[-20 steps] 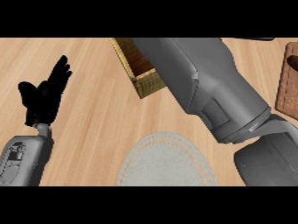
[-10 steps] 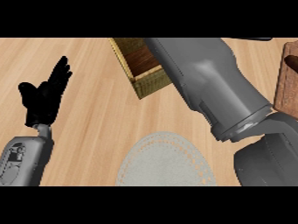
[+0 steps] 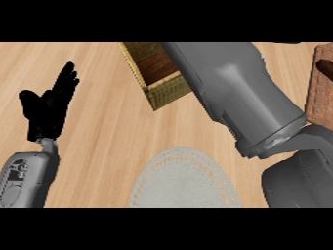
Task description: Pick the squash from the placemat and place it in the basket
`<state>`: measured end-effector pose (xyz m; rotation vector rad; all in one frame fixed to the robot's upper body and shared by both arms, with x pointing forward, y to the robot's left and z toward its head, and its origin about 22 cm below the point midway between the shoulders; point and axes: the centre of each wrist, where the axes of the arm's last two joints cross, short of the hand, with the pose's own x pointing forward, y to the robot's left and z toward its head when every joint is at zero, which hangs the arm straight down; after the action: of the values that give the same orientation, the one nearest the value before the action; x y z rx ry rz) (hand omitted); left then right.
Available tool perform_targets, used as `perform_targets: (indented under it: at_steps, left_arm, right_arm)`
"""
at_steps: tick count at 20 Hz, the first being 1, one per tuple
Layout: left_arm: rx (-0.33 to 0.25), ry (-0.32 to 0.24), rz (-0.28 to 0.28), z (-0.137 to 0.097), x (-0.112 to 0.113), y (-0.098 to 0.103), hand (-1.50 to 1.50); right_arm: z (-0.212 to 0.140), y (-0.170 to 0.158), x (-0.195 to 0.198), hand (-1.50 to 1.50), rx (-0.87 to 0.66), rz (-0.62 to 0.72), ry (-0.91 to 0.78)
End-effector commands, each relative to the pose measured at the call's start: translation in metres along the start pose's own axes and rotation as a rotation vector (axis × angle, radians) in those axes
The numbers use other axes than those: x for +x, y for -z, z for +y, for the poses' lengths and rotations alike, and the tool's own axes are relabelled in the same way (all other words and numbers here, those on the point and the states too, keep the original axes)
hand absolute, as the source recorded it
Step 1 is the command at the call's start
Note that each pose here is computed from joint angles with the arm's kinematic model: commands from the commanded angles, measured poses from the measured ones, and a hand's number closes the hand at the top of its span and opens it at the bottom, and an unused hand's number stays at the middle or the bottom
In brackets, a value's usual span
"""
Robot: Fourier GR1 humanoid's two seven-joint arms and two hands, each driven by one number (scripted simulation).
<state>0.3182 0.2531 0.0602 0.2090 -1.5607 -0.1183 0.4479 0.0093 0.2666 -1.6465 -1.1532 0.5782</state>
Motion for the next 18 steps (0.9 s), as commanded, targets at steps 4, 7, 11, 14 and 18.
perform_targets:
  at_steps: [4, 7, 11, 14, 18]
  left_arm:
    - [0.005, 0.005, 0.007, 0.01, -0.007, -0.002, 0.0]
    - [-0.008, -0.001, 0.015, 0.003, -0.007, -0.004, 0.0]
    - [0.015, 0.001, 0.014, 0.018, 0.002, -0.002, 0.0]
    - [0.011, -0.004, -0.001, 0.001, -0.005, -0.008, 0.0]
    - [0.018, -0.015, 0.002, 0.014, -0.003, 0.0, 0.0]
  right_arm:
    - [0.004, 0.0, -0.001, 1.5, 0.238, 0.064, -0.104]
    - [0.013, -0.001, -0.005, 1.5, 0.244, 0.082, -0.105]
    - [0.019, -0.001, -0.008, 1.5, 0.232, 0.069, -0.094]
    - [0.037, -0.002, -0.016, 1.5, 0.236, 0.057, -0.115]
    - [0.043, -0.004, -0.019, 1.5, 0.237, 0.072, -0.145]
